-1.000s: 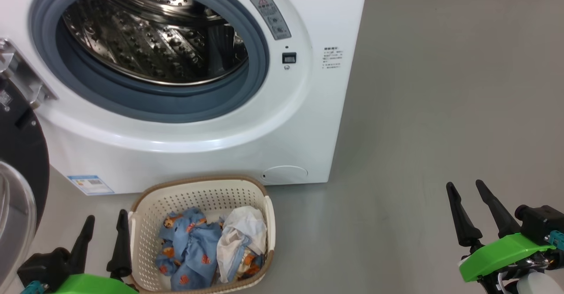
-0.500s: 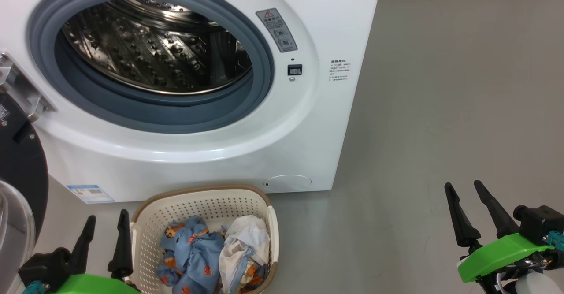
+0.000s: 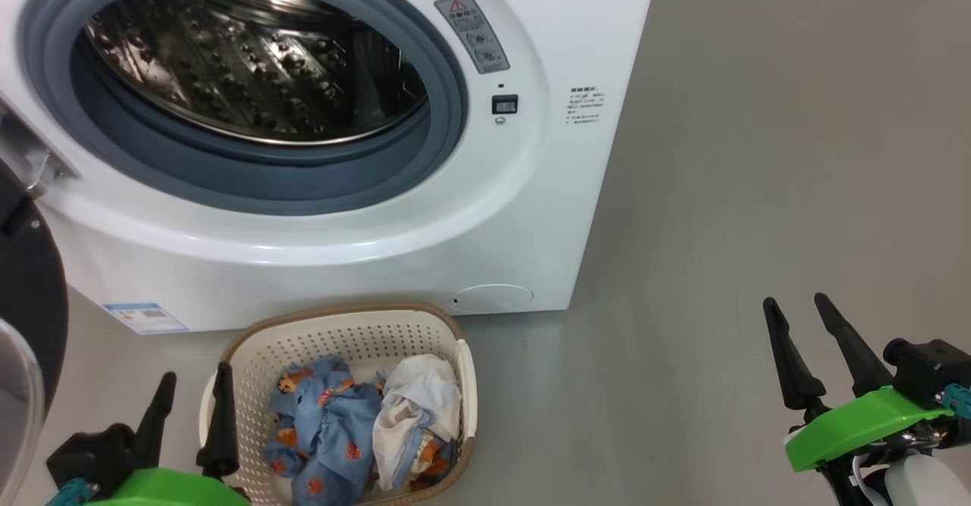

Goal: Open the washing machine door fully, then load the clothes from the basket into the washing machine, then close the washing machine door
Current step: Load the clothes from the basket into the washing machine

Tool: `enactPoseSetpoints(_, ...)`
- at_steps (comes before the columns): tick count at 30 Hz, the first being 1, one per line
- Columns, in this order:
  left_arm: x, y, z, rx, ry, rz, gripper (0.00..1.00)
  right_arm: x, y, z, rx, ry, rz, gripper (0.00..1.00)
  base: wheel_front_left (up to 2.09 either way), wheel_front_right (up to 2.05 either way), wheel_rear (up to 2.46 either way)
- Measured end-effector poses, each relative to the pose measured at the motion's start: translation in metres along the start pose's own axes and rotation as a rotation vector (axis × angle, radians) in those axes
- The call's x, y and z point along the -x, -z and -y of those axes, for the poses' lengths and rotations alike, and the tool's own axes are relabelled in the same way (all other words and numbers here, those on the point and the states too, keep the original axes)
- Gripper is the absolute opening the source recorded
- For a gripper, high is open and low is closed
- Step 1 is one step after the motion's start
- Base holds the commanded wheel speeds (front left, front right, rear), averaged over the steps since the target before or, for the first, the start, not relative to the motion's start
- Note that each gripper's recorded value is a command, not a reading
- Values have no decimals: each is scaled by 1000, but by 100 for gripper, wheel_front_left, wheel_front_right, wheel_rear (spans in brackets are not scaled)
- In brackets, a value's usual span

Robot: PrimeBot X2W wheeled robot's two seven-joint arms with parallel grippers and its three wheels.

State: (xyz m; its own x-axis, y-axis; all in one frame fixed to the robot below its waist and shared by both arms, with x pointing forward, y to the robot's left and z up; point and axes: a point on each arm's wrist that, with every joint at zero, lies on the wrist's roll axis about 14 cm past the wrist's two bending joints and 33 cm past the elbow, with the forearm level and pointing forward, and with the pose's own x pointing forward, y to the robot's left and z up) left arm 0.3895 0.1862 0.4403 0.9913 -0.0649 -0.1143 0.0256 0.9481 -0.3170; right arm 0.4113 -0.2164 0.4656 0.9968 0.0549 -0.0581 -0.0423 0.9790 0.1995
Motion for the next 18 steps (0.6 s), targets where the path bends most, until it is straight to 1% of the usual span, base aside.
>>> enactPoseSetpoints(5, -5, 12, 2, 7, 1, -35, 100, -2, 8, 1, -7, 7, -18, 100, 0, 0, 0)
enactPoseSetpoints(12, -14, 34, 1, 21, -5, -98, 100, -15, 9, 1, -11, 6, -16, 100, 0, 0, 0)
enactPoseSetpoints(18, -20, 60, 1, 32, -9, -177, 100, -24, 15, 2, -14, 10, -26, 100, 0, 0, 0)
